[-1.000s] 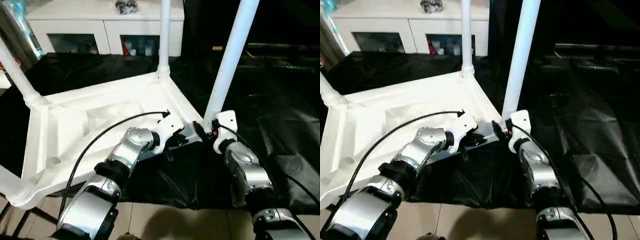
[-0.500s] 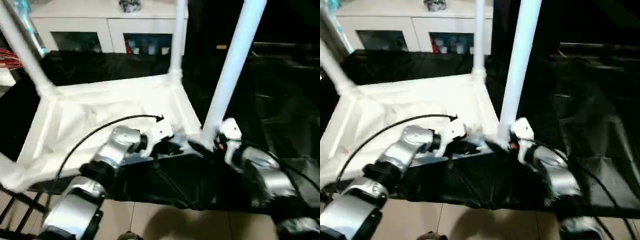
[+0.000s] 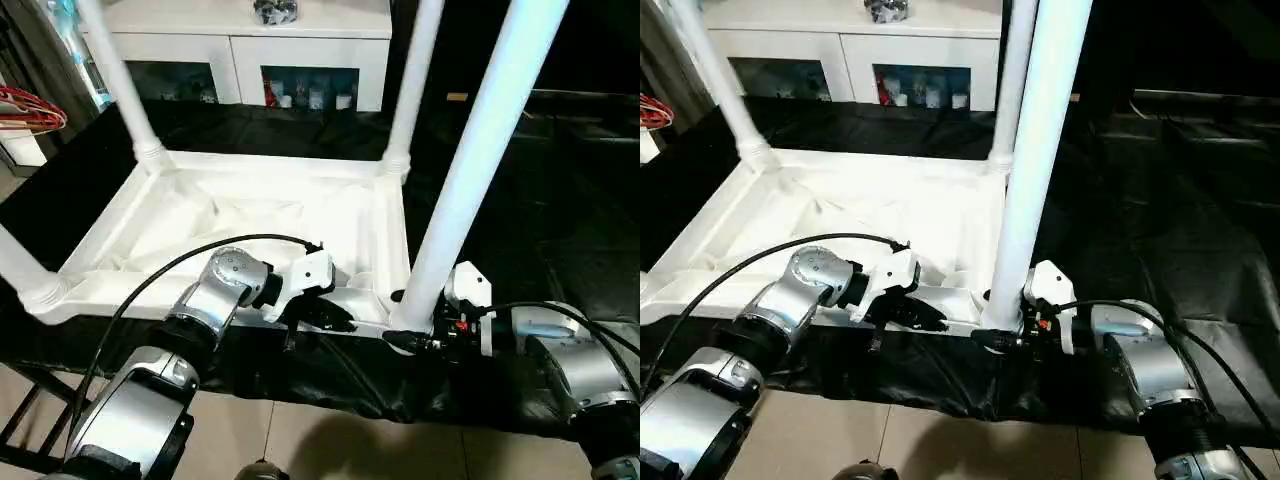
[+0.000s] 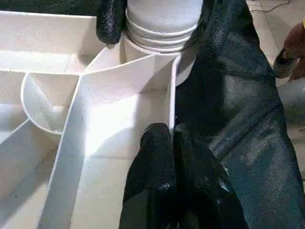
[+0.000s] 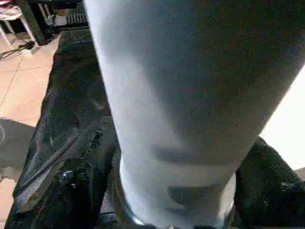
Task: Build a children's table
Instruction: Rotate leg to tighten
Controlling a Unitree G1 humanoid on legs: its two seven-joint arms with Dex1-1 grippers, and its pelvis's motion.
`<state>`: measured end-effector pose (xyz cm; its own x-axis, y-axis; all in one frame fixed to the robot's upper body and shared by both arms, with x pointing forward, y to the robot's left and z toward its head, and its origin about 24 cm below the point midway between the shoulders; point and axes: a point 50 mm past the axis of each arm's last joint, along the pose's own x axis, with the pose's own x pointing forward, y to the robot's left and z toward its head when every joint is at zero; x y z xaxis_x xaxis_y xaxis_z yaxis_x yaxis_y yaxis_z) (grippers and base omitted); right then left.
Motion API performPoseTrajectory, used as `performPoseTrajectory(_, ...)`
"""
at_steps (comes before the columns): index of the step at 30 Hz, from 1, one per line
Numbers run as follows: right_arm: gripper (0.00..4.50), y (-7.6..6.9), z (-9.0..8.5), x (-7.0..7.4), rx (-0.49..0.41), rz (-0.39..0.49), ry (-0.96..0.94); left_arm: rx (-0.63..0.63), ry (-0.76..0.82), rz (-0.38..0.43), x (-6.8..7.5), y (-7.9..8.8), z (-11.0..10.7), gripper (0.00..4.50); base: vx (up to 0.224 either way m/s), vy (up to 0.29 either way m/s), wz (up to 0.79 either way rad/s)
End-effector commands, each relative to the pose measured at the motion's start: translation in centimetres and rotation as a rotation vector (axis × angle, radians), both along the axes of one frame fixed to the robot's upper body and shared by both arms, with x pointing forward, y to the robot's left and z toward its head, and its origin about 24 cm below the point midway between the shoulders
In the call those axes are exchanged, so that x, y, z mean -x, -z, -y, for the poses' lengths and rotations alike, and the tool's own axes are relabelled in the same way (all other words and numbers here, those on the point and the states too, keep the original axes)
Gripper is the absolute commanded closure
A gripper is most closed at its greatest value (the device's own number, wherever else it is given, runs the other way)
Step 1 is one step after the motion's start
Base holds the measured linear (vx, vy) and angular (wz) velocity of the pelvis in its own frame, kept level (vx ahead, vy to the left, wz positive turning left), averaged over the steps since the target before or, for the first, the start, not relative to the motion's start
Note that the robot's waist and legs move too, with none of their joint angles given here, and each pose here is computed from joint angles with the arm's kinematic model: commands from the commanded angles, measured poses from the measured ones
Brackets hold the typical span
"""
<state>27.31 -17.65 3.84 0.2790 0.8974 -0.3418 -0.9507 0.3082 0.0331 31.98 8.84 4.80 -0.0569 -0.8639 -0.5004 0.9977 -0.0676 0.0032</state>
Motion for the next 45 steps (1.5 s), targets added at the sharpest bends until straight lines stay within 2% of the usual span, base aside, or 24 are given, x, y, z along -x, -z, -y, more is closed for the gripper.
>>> performPoseTrajectory(1,1.38,0.8,-3.1,1.8,-0.021,-0.066,-0.218,0.055,-0.006,0.078,-1.1,-2.2,1.2,4.50,0.000,0.000,0.00)
performPoseTrajectory(7,1.72,0.7,-3.3,1.8,-0.033,-0.075,-0.221,0.049,-0.004,0.078,-1.2,-2.1,0.9,4.50,0.000,0.000,0.00)
performPoseTrajectory(10,1.76,0.9,-3.7,1.3,-0.112,-0.080,-0.103,0.065,-0.044,0.083,-1.3,-2.0,1.1,4.50,0.000,0.000,0.00)
performPoseTrajectory(13,1.78,1.0,-4.0,0.9,-0.143,-0.078,-0.025,0.067,-0.087,0.092,-1.5,-2.0,1.3,4.50,0.000,0.000,0.00)
performPoseTrajectory(17,1.78,2.0,-4.6,-1.2,-0.115,0.023,0.291,0.085,-0.222,0.116,-2.2,-1.8,2.4,4.50,0.000,0.000,0.00)
performPoseTrajectory(18,1.79,2.1,-4.7,-1.4,-0.113,0.030,0.318,0.087,-0.229,0.118,-2.2,-1.7,2.5,4.50,0.000,0.000,0.00)
performPoseTrajectory(21,1.80,3.0,-4.8,-3.3,-0.072,0.014,0.598,0.084,-0.308,0.135,-2.3,-1.5,3.9,4.50,0.000,0.000,0.00)
performPoseTrajectory(28,1.80,3.3,-5.4,-4.8,-0.032,0.028,0.816,0.097,-0.395,0.149,-2.3,-1.5,5.9,4.50,0.000,0.000,0.00)
performPoseTrajectory(29,1.80,3.2,-5.6,-4.9,-0.038,0.030,0.830,0.110,-0.402,0.140,-2.1,-1.5,6.3,4.50,0.000,0.000,0.00)
performPoseTrajectory(30,1.24,3.2,-5.8,-5.0,-0.043,0.031,0.836,0.121,-0.403,0.134,-2.0,-1.5,6.6,4.50,0.000,0.000,0.00)
performPoseTrajectory(31,1.24,3.2,-6.0,-5.0,-0.059,0.022,0.829,0.127,-0.398,0.130,-1.9,-1.5,6.7,4.50,0.000,0.000,0.00)
performPoseTrajectory(35,0.82,3.2,-6.1,-5.1,-0.030,0.041,0.797,0.124,-0.374,0.125,-1.6,-1.2,6.5,4.50,0.000,0.000,0.00)
performPoseTrajectory(41,0.82,2.7,-5.1,-4.7,-0.032,0.069,0.650,0.128,-0.281,0.113,-1.4,-1.4,5.0,4.50,0.000,0.000,0.00)
performPoseTrajectory(45,0.82,2.2,-5.2,-3.5,-0.037,0.094,0.418,0.119,-0.199,0.107,-1.1,-1.5,3.8,4.50,0.000,0.000,0.00)
